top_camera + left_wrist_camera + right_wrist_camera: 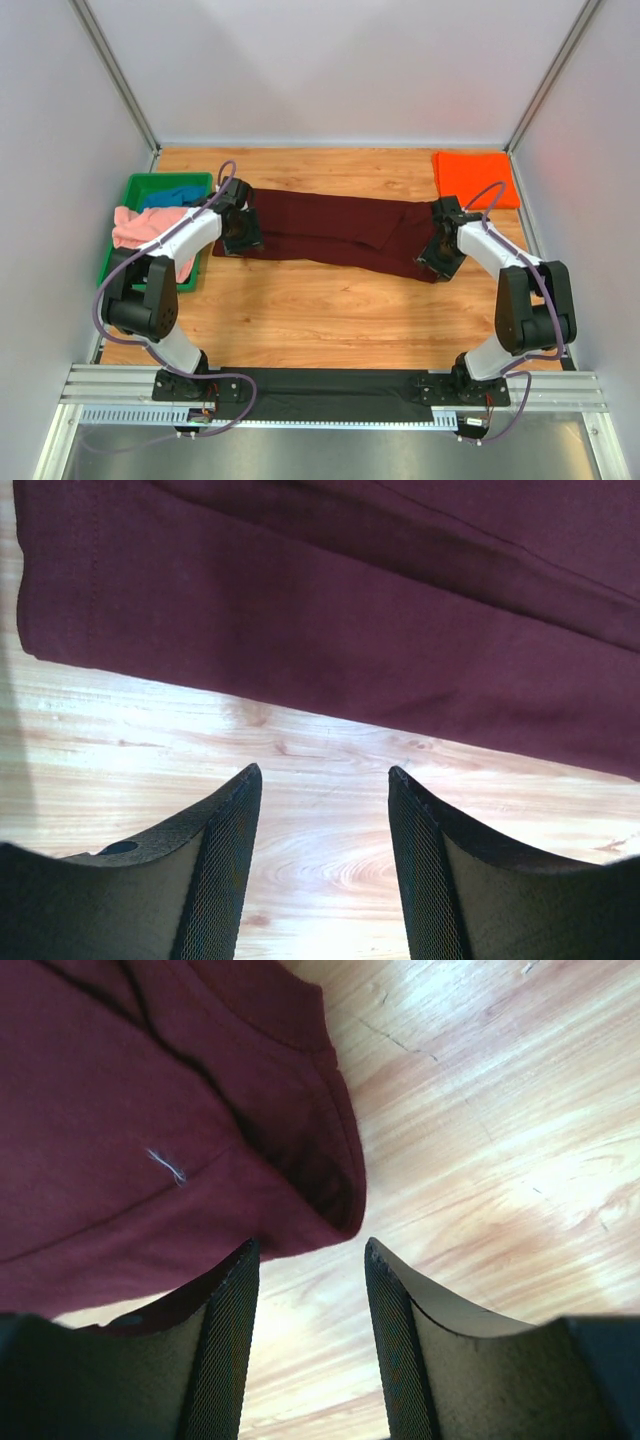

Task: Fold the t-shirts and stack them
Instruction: Fold the tshirt

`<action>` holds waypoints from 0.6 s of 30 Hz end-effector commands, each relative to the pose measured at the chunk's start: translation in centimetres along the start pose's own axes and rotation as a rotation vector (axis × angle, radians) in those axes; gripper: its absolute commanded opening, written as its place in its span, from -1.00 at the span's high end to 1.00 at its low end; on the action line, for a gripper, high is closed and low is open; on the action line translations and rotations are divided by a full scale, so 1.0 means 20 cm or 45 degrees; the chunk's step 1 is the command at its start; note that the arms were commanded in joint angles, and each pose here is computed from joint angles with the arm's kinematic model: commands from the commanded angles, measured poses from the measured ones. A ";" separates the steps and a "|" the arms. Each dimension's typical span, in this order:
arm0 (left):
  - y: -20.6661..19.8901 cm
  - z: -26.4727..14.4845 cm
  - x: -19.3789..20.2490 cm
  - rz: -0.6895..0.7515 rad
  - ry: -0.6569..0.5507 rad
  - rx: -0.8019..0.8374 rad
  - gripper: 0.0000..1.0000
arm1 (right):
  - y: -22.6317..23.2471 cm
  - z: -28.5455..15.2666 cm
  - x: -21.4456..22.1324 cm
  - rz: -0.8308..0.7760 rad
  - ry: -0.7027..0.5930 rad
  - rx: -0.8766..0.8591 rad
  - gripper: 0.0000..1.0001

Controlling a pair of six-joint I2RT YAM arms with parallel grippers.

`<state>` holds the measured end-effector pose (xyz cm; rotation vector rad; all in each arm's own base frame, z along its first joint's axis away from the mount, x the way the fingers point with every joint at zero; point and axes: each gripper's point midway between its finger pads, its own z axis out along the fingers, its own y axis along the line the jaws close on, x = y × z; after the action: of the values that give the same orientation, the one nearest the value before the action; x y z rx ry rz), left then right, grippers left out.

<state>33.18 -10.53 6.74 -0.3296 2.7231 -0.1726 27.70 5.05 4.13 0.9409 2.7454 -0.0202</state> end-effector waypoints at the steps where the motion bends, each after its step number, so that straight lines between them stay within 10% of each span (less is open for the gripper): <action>1: -0.05 -0.07 -0.06 -0.020 -0.075 0.070 -0.21 | 0.07 -0.02 -0.11 0.146 -0.145 -0.077 0.03; 9: -0.01 -0.08 -0.04 -0.018 -0.100 0.018 -0.18 | -0.03 0.10 -0.07 0.122 -0.160 0.031 0.14; 14: -0.01 -0.09 0.00 -0.009 -0.090 -0.020 -0.13 | -0.13 0.13 -0.06 0.069 -0.147 0.139 0.88; 18: 0.02 -0.08 0.03 -0.024 -0.059 -0.057 -0.11 | -0.26 0.10 -0.05 0.060 -0.104 0.229 0.99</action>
<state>32.22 -10.58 7.11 -0.3345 2.7028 -0.1309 27.23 2.89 1.70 1.0189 2.6766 -0.1414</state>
